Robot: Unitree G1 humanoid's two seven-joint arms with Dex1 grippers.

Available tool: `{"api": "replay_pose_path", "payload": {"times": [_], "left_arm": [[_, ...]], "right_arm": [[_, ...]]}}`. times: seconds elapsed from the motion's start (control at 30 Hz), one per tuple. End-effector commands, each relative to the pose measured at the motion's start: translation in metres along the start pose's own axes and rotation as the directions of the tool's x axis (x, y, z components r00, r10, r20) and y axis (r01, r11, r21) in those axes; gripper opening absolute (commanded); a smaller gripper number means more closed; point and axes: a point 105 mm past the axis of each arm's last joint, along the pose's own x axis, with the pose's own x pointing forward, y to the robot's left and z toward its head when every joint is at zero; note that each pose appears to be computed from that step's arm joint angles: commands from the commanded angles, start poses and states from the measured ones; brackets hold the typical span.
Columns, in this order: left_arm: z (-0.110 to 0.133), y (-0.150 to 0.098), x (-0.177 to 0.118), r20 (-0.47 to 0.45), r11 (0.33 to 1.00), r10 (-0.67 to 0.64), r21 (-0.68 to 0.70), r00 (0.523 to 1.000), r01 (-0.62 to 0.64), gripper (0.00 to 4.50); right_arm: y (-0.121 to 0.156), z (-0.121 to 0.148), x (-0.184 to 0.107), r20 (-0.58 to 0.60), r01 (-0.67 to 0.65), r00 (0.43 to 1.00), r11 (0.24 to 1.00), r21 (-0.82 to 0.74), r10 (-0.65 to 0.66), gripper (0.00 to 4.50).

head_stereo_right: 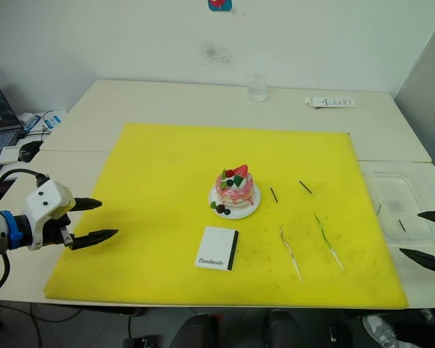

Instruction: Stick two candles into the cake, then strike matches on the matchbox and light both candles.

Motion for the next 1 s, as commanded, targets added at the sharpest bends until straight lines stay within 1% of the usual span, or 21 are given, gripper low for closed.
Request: {"api": "replay_pose_path", "payload": {"times": [0.03,0.13,0.23,0.3,0.4,0.47,0.57,0.63,0.77,0.87,1.0], "left_arm": [[0.01,0.005,-0.009,0.012,1.0,0.01,0.022,1.0,-0.01,4.48],[0.01,0.003,-0.009,0.008,1.0,-0.018,-0.001,1.0,0.018,4.48],[0.013,0.001,-0.011,0.03,0.998,-0.048,-0.034,0.998,0.049,4.48],[0.014,0.001,-0.012,0.037,0.998,-0.056,-0.031,0.998,0.057,4.48],[0.016,0.001,-0.011,0.042,0.998,-0.056,-0.028,0.998,0.058,4.48],[0.016,0.005,-0.011,0.049,0.997,-0.042,-0.055,0.998,0.045,4.48],[0.013,0.007,-0.011,0.04,0.998,-0.039,-0.058,0.998,0.041,4.48],[0.015,0.006,-0.01,0.053,0.997,-0.042,-0.067,0.998,0.045,4.48],[0.016,0.007,-0.01,0.057,0.998,-0.033,-0.052,0.998,0.036,4.48],[0.018,0.0,-0.009,0.062,0.996,-0.083,-0.004,0.995,0.084,4.48],[0.023,-0.008,-0.006,0.089,0.992,-0.122,-0.018,0.989,0.124,4.48]], "right_arm": [[-0.004,0.005,-0.004,0.007,0.01,1.0,0.999,-0.031,-0.01,4.5],[-0.003,0.005,-0.002,0.009,-0.003,1.0,1.0,-0.031,0.004,4.5],[-0.003,0.004,-0.001,0.011,-0.007,1.0,0.999,-0.032,0.007,4.5],[-0.003,0.004,0.0,0.011,-0.01,1.0,0.999,-0.033,0.01,4.5],[-0.004,0.004,0.001,0.013,-0.011,1.0,0.999,-0.035,0.012,4.5],[-0.004,0.004,0.001,0.013,-0.012,1.0,0.999,-0.038,0.012,4.5],[-0.004,0.004,0.002,0.014,-0.011,1.0,0.999,-0.04,0.012,4.5],[-0.004,0.004,0.002,0.015,-0.011,1.0,0.999,-0.041,0.011,4.5],[-0.005,0.004,0.002,0.018,-0.008,1.0,0.999,-0.045,0.008,4.5],[-0.005,0.004,0.003,0.023,-0.004,1.0,0.999,-0.048,0.005,4.5],[-0.005,0.006,0.004,0.033,0.0,0.999,0.999,-0.054,0.002,4.5]]}}
